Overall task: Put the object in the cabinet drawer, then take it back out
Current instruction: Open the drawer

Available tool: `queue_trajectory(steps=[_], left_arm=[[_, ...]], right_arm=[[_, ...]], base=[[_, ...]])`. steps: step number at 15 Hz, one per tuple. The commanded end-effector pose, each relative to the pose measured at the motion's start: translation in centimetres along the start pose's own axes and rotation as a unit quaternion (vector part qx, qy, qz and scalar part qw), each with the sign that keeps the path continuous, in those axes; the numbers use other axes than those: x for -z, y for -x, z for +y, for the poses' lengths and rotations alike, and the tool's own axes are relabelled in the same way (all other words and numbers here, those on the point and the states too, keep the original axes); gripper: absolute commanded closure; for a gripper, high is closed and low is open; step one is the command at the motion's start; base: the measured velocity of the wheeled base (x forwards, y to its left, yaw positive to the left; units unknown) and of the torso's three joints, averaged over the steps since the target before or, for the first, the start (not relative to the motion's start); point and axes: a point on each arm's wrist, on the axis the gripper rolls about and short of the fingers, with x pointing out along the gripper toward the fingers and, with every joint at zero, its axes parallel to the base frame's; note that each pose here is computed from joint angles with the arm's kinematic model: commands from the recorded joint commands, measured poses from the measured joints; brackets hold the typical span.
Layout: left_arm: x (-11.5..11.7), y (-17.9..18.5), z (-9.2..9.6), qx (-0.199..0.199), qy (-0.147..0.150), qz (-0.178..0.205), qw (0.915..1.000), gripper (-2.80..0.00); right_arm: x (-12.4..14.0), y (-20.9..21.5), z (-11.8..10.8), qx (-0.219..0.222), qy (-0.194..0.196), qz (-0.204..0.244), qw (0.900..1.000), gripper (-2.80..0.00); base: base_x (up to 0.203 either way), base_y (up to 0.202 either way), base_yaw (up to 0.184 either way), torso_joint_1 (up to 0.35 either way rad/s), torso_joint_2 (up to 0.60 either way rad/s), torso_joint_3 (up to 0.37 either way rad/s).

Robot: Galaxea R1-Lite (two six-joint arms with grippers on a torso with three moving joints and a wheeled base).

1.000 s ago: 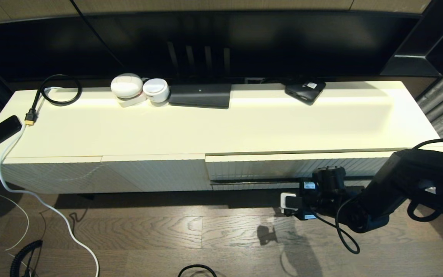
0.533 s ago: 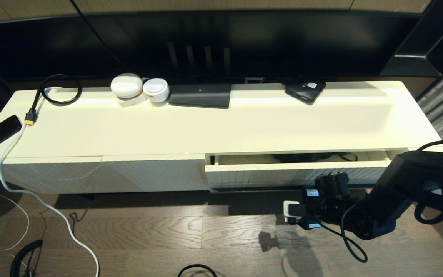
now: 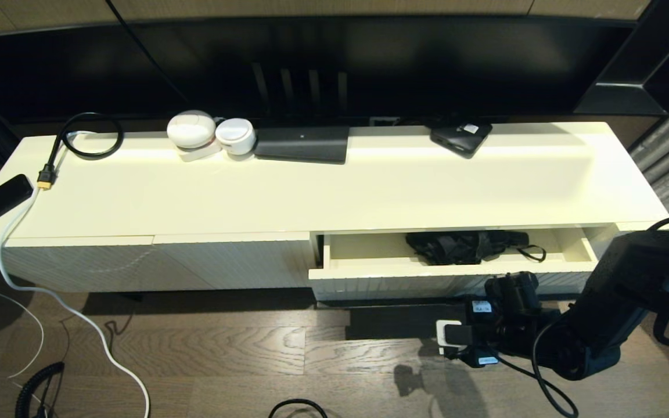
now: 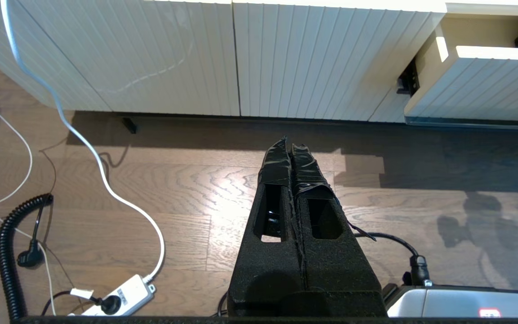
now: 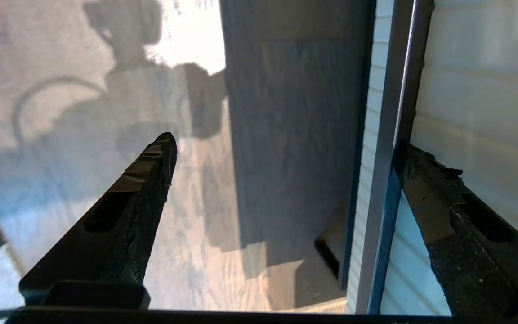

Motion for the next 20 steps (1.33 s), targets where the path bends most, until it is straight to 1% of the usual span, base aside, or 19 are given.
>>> queue_trajectory(steps=[1, 3, 5, 8, 10, 12, 14, 15, 16, 17, 20], left_arm=[[0.0, 0.0, 0.0, 0.000, 0.000, 0.000, 1.0000, 0.00], [0.0, 0.0, 0.0, 0.000, 0.000, 0.000, 1.0000, 0.00], [0.0, 0.0, 0.0, 0.000, 0.000, 0.000, 1.0000, 0.00], [0.0, 0.0, 0.0, 0.000, 0.000, 0.000, 1.0000, 0.00], [0.0, 0.0, 0.0, -0.001, 0.000, 0.000, 1.0000, 0.00], [0.0, 0.0, 0.0, -0.001, 0.000, 0.000, 1.0000, 0.00], [0.0, 0.0, 0.0, 0.000, 0.000, 0.000, 1.0000, 0.00], [0.0, 0.0, 0.0, 0.000, 0.000, 0.000, 1.0000, 0.00], [0.0, 0.0, 0.0, -0.001, 0.000, 0.000, 1.0000, 0.00], [0.0, 0.0, 0.0, 0.000, 0.000, 0.000, 1.0000, 0.00], [0.0, 0.0, 0.0, -0.001, 0.000, 0.000, 1.0000, 0.00]], right_arm=[[-0.4, 1.8, -0.5, 0.013, 0.006, -0.007, 1.000, -2.80], [-0.9, 4.2, -1.4, 0.036, 0.007, -0.017, 0.999, -2.80], [-1.7, 7.4, -2.1, 0.058, 0.010, -0.028, 0.998, -2.80], [-2.4, 14.0, -1.9, 0.069, 0.011, -0.034, 0.997, -2.80], [-2.5, 18.8, -0.9, 0.068, 0.011, -0.034, 0.997, -2.80], [-2.3, 22.9, 0.9, 0.052, 0.007, -0.027, 0.998, -2.80], [-2.0, 25.9, 2.5, 0.036, -0.018, -0.018, 0.999, -2.80], [-2.0, 26.7, 2.8, 0.029, -0.039, -0.010, 0.999, -2.80], [-2.0, 27.1, 2.4, 0.035, -0.053, -0.003, 0.998, -2.80], [-2.2, 26.9, 1.7, 0.038, -0.065, 0.004, 0.997, -2.80], [-2.7, 25.6, -1.1, 0.048, -0.079, 0.020, 0.995, -2.80]], base=[[0.000, 0.000, 0.000, 0.000, 0.00, 0.000], [0.000, 0.000, 0.000, 0.000, 0.00, 0.000], [0.000, 0.000, 0.000, 0.000, 0.00, 0.000], [0.000, 0.000, 0.000, 0.000, 0.00, 0.000], [0.000, 0.000, 0.000, 0.000, 0.00, 0.000], [0.000, 0.000, 0.000, 0.000, 0.00, 0.000], [0.000, 0.000, 0.000, 0.000, 0.00, 0.000], [0.000, 0.000, 0.000, 0.000, 0.00, 0.000], [0.000, 0.000, 0.000, 0.000, 0.00, 0.000], [0.000, 0.000, 0.000, 0.000, 0.00, 0.000], [0.000, 0.000, 0.000, 0.000, 0.00, 0.000]])
